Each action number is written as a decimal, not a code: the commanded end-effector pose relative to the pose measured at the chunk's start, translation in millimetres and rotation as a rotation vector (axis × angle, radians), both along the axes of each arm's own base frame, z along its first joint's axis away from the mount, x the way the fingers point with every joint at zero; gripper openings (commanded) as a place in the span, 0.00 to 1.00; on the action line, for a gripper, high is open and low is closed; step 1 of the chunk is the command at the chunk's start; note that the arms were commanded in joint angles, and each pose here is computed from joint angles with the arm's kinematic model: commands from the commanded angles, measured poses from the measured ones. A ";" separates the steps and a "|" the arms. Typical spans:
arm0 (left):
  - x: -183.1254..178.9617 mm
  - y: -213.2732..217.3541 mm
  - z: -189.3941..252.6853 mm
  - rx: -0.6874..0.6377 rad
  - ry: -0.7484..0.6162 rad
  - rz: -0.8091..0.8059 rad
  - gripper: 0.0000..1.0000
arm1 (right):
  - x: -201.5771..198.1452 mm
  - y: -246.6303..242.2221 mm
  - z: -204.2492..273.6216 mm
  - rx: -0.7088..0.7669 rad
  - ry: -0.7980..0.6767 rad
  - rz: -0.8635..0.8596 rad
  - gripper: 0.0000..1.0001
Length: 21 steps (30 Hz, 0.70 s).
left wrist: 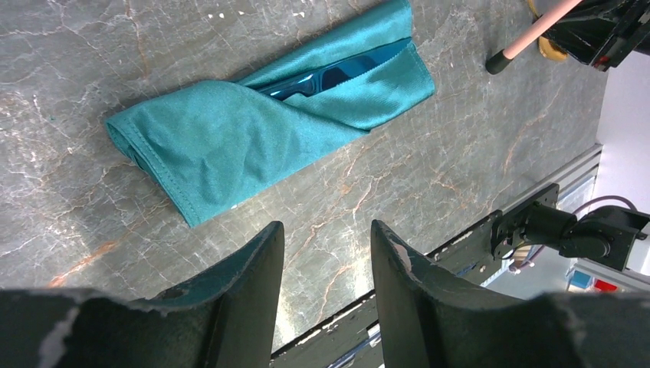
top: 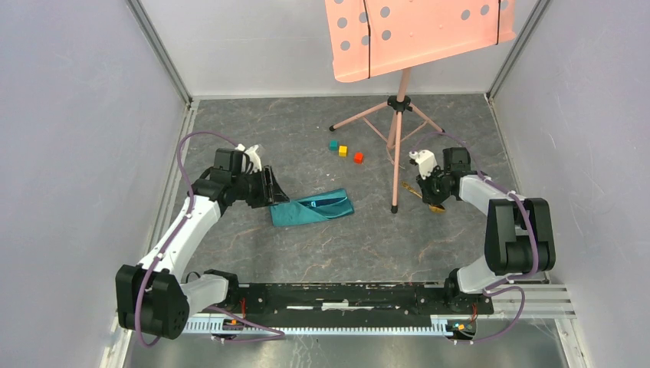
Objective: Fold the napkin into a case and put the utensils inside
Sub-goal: Pick up the knife from the center of the board, then insert the knife into the folded napkin.
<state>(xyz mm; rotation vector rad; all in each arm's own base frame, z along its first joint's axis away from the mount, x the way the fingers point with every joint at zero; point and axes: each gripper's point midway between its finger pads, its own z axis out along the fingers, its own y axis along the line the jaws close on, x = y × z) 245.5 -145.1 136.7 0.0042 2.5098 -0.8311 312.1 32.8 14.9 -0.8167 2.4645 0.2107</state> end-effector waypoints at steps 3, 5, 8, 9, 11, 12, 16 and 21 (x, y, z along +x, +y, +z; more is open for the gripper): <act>10.2 7.8 7.8 0.026 -0.097 -0.014 0.53 | 3.2 1.0 2.8 -0.041 -0.036 -0.001 0.02; 11.2 9.4 6.9 0.029 -0.096 -0.003 0.54 | 3.2 -18.9 11.9 -0.112 -0.077 -0.122 0.00; 14.1 14.6 3.5 0.045 -0.083 0.036 0.56 | 1.4 -45.1 39.8 -0.210 -0.178 -0.253 0.00; 15.3 17.7 1.3 0.055 -0.075 0.055 0.57 | 0.0 -50.5 50.8 -0.224 -0.221 -0.288 0.00; 17.0 21.3 -3.8 0.070 -0.055 0.085 0.60 | 0.4 -49.2 87.9 -0.192 -0.368 -0.310 0.00; 17.7 23.6 -7.8 0.080 -0.039 0.105 0.62 | 0.0 -46.5 103.8 -0.185 -0.427 -0.297 0.00; 17.0 31.3 -25.5 0.098 0.065 0.210 0.65 | -0.2 6.2 168.4 -0.114 -0.628 -0.072 0.00; 5.8 21.6 -48.8 0.016 0.180 0.271 0.63 | -11.1 87.8 197.0 -0.113 -0.636 0.234 0.00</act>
